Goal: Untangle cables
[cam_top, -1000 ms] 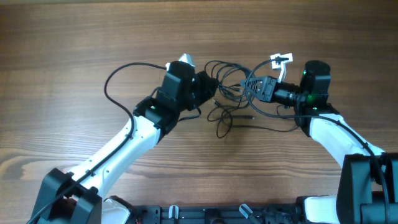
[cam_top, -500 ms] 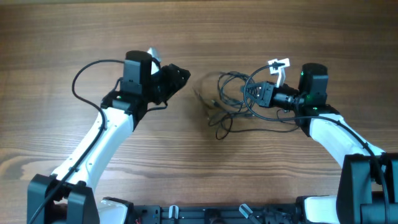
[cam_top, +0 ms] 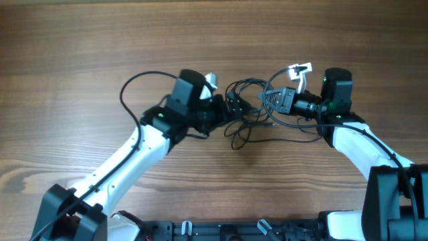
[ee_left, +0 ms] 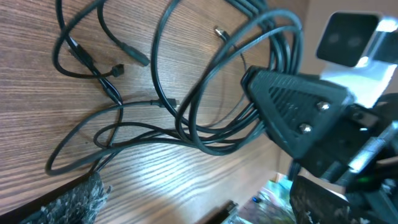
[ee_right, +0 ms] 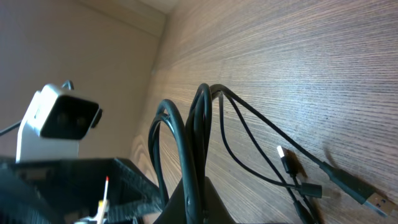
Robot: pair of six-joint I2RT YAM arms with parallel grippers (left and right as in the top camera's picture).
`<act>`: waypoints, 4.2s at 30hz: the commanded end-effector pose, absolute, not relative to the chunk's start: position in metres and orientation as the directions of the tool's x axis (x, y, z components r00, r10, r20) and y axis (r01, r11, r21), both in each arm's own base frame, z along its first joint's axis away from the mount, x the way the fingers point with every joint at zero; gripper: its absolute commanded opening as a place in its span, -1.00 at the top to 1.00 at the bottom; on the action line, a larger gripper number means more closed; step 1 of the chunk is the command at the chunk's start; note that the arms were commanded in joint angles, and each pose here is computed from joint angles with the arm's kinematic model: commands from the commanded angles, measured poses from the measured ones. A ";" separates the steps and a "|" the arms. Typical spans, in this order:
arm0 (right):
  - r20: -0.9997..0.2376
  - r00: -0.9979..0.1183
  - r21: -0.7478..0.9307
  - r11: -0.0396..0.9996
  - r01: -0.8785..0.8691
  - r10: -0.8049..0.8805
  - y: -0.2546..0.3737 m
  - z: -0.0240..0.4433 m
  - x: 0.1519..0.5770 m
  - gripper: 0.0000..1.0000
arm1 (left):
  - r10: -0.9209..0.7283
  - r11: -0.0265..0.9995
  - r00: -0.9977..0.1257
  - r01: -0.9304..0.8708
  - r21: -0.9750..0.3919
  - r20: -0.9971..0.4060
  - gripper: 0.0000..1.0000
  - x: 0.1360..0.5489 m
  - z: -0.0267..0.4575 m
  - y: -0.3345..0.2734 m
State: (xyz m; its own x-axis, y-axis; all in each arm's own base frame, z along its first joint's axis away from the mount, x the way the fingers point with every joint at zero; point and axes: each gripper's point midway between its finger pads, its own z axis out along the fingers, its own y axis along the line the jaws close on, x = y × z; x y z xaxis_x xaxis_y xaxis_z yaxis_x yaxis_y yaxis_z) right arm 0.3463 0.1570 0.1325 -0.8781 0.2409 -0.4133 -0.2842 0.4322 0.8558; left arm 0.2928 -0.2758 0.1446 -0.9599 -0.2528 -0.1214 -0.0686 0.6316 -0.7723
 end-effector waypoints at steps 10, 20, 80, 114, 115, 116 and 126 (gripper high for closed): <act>-0.207 -0.947 0.946 0.297 -0.130 0.245 0.166 0.141 0.331 0.91 | -0.554 0.518 -0.833 -0.343 -0.783 -0.002 -0.69 0.323 0.130 -0.297; -0.185 -0.953 0.950 0.293 -0.111 0.240 0.167 0.139 0.328 0.56 | -0.584 0.531 -0.811 -0.399 -0.747 0.018 0.92 0.333 0.106 -0.286; -0.214 -0.961 0.770 0.635 -0.057 0.173 0.169 0.064 0.306 -1.00 | -0.200 0.969 -0.948 -0.153 -0.195 -0.249 -0.70 0.297 0.073 -0.086; -0.311 -0.928 0.809 0.570 -0.145 0.204 0.193 0.091 0.328 -1.00 | -0.399 0.880 -0.701 -0.111 -0.463 -0.591 -0.99 0.410 0.162 -0.099; -0.296 -0.933 0.809 0.574 -0.131 0.203 0.193 0.089 0.326 -0.99 | -0.403 0.897 -0.700 -0.174 -0.407 -0.590 -1.00 0.404 0.155 -0.085; -0.281 -0.938 0.809 0.576 -0.118 0.202 0.192 0.087 0.323 -0.99 | -0.403 0.905 -0.703 -0.211 -0.369 -0.586 -1.00 0.400 0.149 -0.076; -0.229 -0.953 0.806 0.588 -0.071 0.198 0.190 0.078 0.315 -0.99 | -0.368 0.903 -0.816 -0.197 -0.383 -0.447 -0.19 0.396 0.091 -0.095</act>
State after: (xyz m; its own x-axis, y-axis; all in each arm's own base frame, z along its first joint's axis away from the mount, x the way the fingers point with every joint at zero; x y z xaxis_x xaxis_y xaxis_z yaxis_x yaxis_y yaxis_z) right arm 0.3169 0.1868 0.0788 -0.9472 0.2099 -0.2425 -0.0714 0.5992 0.7974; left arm 0.3979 -0.0854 0.1106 -0.7736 -0.3915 -0.4983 -0.2243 0.9046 -0.3624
